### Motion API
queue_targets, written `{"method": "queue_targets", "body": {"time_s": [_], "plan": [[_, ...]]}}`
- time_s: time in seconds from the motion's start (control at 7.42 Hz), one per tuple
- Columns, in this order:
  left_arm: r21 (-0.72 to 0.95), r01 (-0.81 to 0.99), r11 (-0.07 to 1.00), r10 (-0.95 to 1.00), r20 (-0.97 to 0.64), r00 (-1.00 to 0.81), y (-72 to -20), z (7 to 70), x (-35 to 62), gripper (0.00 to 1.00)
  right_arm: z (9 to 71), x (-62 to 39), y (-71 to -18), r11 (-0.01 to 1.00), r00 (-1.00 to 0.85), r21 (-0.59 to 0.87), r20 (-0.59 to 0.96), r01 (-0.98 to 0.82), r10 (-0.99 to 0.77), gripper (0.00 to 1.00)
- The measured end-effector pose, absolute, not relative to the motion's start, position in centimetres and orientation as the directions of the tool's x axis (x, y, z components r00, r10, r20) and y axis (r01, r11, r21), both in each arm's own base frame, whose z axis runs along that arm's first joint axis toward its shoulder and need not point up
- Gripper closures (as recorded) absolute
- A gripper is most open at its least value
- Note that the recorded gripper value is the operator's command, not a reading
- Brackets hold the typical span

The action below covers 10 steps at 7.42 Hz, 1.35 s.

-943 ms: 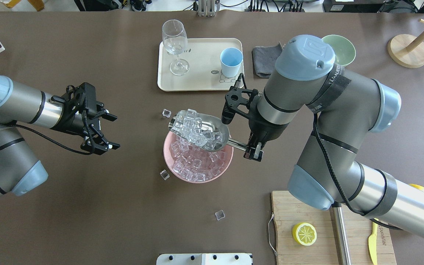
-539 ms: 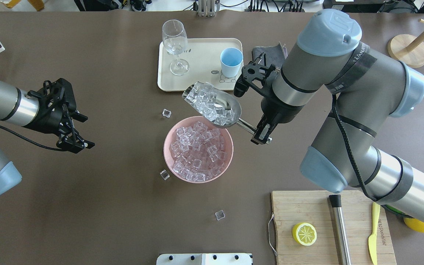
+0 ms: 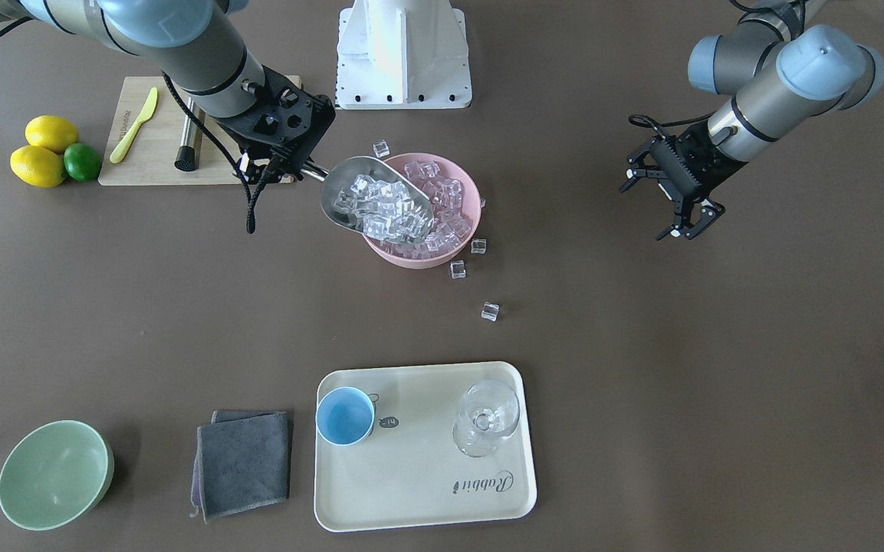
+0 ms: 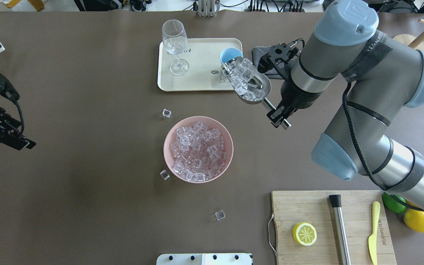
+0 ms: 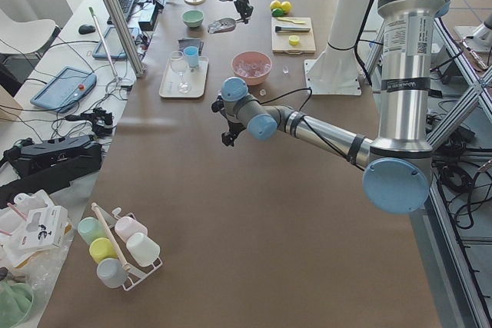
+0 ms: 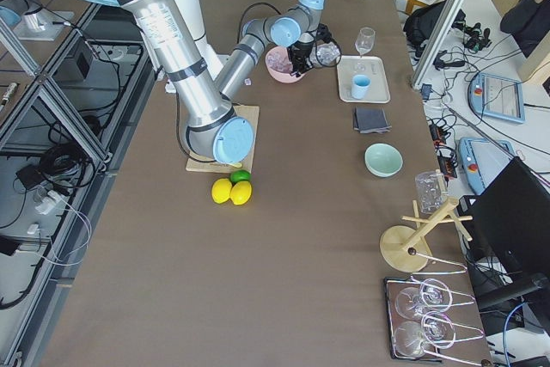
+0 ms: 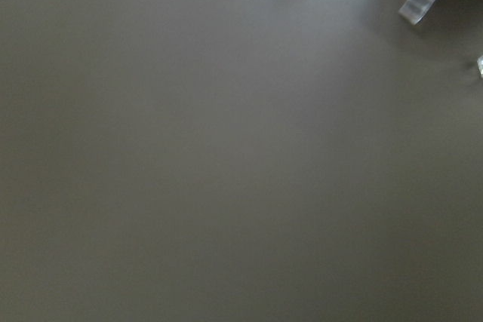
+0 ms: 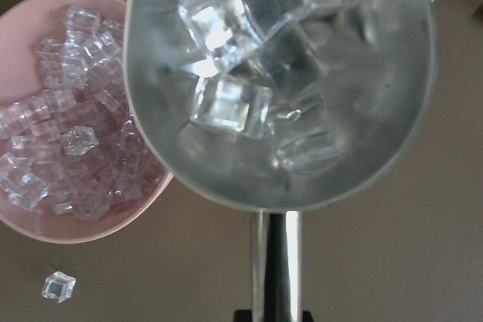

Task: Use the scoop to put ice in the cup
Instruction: 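Carry the filled scoop with the right gripper to the light-blue cup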

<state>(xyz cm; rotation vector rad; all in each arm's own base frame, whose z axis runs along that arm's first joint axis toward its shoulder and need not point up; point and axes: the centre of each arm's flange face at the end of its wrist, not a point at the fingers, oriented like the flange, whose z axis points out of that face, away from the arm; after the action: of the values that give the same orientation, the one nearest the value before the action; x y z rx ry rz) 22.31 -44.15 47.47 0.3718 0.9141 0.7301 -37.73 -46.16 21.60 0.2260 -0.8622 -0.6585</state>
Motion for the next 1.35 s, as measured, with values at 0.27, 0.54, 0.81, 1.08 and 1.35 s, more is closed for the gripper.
{"method": "queue_targets", "body": {"time_s": [0.27, 0.54, 0.81, 1.08, 1.35], "plan": [[0.409, -0.376, 0.831, 0.554, -0.659, 0.509, -44.8, 51.8, 16.6, 0.02, 22.9, -37.3, -46.8, 0.837, 0.577, 0.334, 0.611, 0.433, -0.542, 1.0], [0.302, -0.308, 0.902, 0.428, -0.721, 0.545, -44.5, 55.8, 11.7, 0.02, 22.6, -37.4, -47.0, 0.868, 0.624, 0.242, 0.614, 0.434, -0.483, 1.0], [0.191, -0.212, 0.958, 0.28, -0.776, 0.565, -43.6, 60.5, 6.3, 0.02, 20.6, -37.9, -47.2, 0.877, 0.631, 0.178, 0.633, 0.446, -0.449, 1.0], [0.11, -0.135, 0.985, 0.169, -0.786, 0.595, -42.3, 64.3, 2.4, 0.02, 19.0, -39.0, -49.6, 0.888, 0.634, 0.114, 0.66, 0.446, -0.404, 1.0], [0.052, -0.084, 0.995, 0.093, -0.779, 0.62, -41.6, 66.3, 0.0, 0.02, 18.4, -40.4, -53.6, 0.899, 0.644, 0.037, 0.685, 0.436, -0.341, 1.0]]}}
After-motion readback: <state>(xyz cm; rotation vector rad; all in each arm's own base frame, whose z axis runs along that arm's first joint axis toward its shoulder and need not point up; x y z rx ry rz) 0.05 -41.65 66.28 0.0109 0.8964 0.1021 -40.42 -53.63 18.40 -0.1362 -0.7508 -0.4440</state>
